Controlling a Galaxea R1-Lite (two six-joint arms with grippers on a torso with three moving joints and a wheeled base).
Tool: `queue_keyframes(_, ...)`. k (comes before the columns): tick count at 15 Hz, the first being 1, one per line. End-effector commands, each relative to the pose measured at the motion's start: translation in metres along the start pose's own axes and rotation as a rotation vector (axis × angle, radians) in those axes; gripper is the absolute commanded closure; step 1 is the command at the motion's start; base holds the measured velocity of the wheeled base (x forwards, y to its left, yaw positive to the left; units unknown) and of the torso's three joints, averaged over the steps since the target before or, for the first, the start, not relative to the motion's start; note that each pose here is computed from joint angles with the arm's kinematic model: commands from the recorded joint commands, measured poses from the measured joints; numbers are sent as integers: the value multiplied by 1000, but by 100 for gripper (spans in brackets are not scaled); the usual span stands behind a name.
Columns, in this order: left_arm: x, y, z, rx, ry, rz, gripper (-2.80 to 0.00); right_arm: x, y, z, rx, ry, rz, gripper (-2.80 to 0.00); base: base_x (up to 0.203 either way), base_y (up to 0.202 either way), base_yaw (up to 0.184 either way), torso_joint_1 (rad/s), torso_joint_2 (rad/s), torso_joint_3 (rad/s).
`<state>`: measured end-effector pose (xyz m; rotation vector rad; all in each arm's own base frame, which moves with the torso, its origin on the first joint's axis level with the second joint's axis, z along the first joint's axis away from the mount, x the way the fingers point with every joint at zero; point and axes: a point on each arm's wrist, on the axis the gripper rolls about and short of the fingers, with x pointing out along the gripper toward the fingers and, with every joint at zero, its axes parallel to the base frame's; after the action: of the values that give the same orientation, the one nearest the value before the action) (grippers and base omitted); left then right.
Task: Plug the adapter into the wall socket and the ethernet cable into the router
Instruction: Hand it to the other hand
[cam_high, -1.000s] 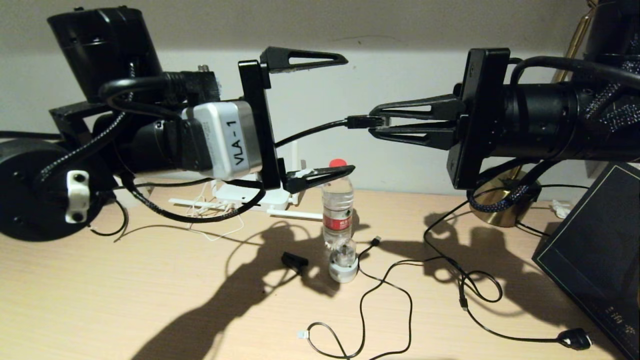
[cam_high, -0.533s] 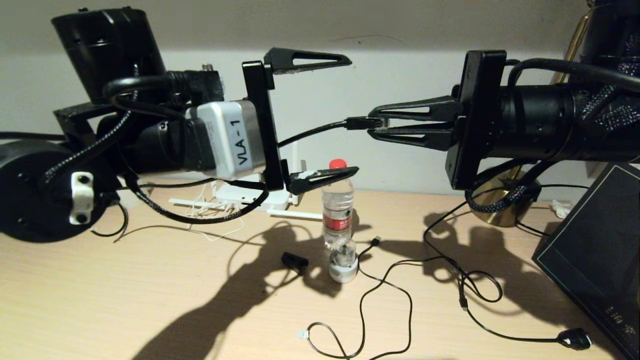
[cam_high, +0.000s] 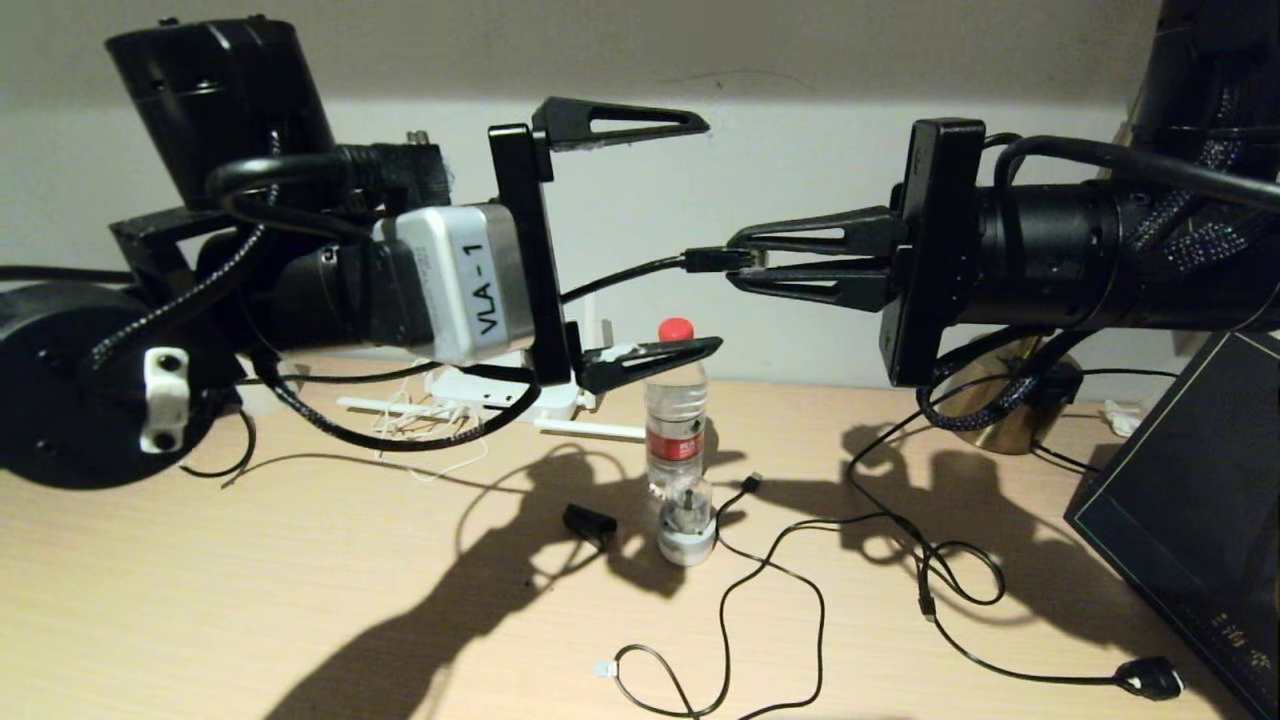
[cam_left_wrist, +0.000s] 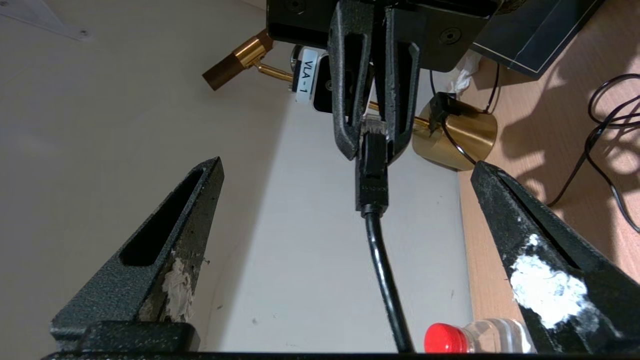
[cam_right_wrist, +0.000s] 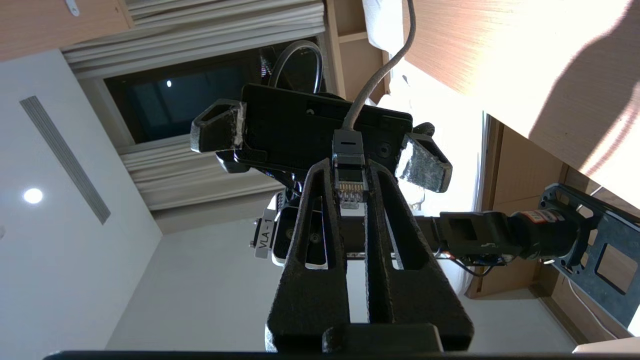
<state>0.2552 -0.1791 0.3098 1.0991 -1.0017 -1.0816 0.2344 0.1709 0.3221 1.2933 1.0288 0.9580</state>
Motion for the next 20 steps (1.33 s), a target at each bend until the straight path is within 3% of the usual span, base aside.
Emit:
queue_keyframes(1,0,0,0,7,-4,0,-280,0,0,0,8,4,1,0,0,0,0,0,0,0)
queue_keyframes(2,0,-1,-1,4,-2,-1,-280,0,0,0,8,4,1,0,0,0,0,0,0,0)
queue_keyframes(3,0,-1,-1,2,-2,-2,0,0,0,0,8,4,1,0,0,0,0,0,0,0)
queue_keyframes(10,0,-9,-3,-39,0,-4,0,-2,2,-2,4,4,7,0,0,0,0,0,0,0)
queue_keyframes(20,1,-10,-1,-39,-8,-3,0,-1,1,-1,7,6,3,0,0,0,0,0,0,0)
